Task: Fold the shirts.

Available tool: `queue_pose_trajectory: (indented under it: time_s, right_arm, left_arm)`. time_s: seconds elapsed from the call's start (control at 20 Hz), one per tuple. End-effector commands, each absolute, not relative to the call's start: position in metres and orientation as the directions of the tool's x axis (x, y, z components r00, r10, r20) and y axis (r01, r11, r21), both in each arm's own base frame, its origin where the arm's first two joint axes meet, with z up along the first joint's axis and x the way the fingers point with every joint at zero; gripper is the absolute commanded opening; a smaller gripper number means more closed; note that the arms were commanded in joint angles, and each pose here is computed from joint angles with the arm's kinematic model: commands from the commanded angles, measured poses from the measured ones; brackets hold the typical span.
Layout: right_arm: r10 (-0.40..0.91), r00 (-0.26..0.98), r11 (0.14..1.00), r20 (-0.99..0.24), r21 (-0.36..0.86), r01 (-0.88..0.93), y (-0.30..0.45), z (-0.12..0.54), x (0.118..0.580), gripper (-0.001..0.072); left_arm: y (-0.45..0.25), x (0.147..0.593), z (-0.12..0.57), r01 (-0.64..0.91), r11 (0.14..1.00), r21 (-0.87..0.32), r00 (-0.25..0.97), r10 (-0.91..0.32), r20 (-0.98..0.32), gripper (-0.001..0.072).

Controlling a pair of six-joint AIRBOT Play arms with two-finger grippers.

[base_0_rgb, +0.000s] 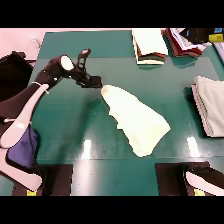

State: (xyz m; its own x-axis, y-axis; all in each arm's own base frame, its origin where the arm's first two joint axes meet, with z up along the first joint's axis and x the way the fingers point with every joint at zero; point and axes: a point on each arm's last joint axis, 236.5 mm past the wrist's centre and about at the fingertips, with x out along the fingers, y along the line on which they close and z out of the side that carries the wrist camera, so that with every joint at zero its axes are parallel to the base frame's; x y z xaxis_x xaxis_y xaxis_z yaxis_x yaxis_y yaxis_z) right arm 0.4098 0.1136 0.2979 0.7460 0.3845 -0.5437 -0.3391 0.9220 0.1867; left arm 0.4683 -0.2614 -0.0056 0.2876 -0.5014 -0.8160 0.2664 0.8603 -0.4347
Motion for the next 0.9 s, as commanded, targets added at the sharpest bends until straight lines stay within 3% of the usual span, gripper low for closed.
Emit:
queue_pose_trajectory:
  time_s: [0.0, 0.2, 0.3, 0.35, 0.55, 0.6, 0.65, 0.7, 0.85]
  right_arm:
    - [0.383, 0.706, 0.922, -0.596, 0.204, -0.329, 0.114, 0.270, 0.409, 0.0016]
    - [0.367, 0.618, 0.928, -0.695, 0.229, -0.294, 0.107, 0.221, 0.398, 0.0016]
    - [0.333, 0.558, 0.942, -0.760, 0.247, -0.226, 0.084, 0.187, 0.384, 0.0016]
    - [0.313, 0.521, 0.950, -0.794, 0.257, -0.179, 0.069, 0.168, 0.374, 0.0016]
    - [0.264, 0.304, 0.948, -0.915, 0.304, 0.091, 0.005, 0.069, 0.307, 0.0021]
    - [0.269, 0.249, 0.933, -0.930, 0.316, 0.171, -0.006, 0.040, 0.287, 0.0184]
    - [0.287, 0.200, 0.914, -0.937, 0.330, 0.236, -0.011, 0.014, 0.270, 0.0435]
    - [0.322, 0.143, 0.893, -0.936, 0.351, 0.282, -0.010, -0.012, 0.250, 0.0484]
    - [0.510, 0.096, 0.810, -0.855, 0.515, 0.280, 0.030, -0.051, 0.230, 0.0484]
  left_arm:
    - [-0.288, 0.481, -0.036, 0.183, 0.802, -0.569, 0.273, -0.598, -0.754, 0.0539]
    - [-0.299, 0.487, -0.038, 0.181, 0.781, -0.597, 0.295, -0.622, -0.725, 0.0533]
    - [-0.291, 0.494, -0.031, 0.179, 0.781, -0.598, 0.310, -0.622, -0.719, 0.0117]
    - [-0.288, 0.498, -0.025, 0.183, 0.779, -0.600, 0.316, -0.624, -0.715, 0.0025]
    - [-0.274, 0.509, 0.009, 0.249, 0.766, -0.592, 0.315, -0.643, -0.699, 0.0026]
    - [-0.272, 0.511, 0.015, 0.262, 0.769, -0.583, 0.317, -0.639, -0.701, 0.0025]
    - [-0.272, 0.512, 0.019, 0.272, 0.769, -0.579, 0.319, -0.639, -0.700, 0.0026]
    - [-0.272, 0.513, 0.022, 0.276, 0.768, -0.578, 0.324, -0.641, -0.696, 0.0025]
    - [-0.272, 0.512, 0.022, 0.277, 0.767, -0.579, 0.319, -0.642, -0.697, 0.0025]
